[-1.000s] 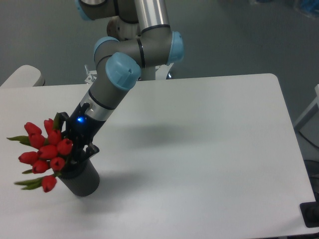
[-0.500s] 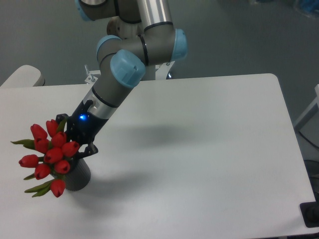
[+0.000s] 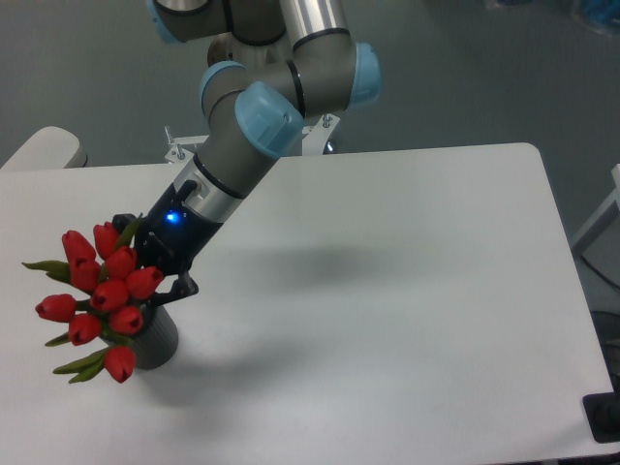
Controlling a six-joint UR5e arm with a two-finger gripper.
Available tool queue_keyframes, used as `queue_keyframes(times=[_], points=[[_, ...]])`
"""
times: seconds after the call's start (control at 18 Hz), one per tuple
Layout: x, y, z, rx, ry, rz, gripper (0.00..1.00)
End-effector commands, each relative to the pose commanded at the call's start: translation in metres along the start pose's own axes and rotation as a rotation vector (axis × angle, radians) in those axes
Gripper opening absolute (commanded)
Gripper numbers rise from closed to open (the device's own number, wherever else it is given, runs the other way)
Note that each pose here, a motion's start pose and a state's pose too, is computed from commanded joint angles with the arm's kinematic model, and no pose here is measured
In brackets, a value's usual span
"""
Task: Pick up the flowers from the vase
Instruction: 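Lift the gripped tulip bunch up out of the grey vase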
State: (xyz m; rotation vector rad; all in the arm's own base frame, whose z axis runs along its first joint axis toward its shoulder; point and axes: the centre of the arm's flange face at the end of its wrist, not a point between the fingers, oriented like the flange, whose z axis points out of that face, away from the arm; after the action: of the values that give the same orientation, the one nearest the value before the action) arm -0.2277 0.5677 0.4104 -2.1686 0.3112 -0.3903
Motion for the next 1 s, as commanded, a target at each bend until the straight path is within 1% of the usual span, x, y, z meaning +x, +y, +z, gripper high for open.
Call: queue_keyframes(times=[0.11,0.56,0.78,1.0], points=[[0.005,-0.012,-0.018,0.032,-0.01,-0.013,0.33],[0.028,-0.037,-0.047,0.086,-0.015,-0.023,0.33],[0.041,-0.053,-0.072,0.117,-0.04,-0.046,0.33],[0.044,-0.065,-0.092,0.157,-0.043,-0.063,0.32]])
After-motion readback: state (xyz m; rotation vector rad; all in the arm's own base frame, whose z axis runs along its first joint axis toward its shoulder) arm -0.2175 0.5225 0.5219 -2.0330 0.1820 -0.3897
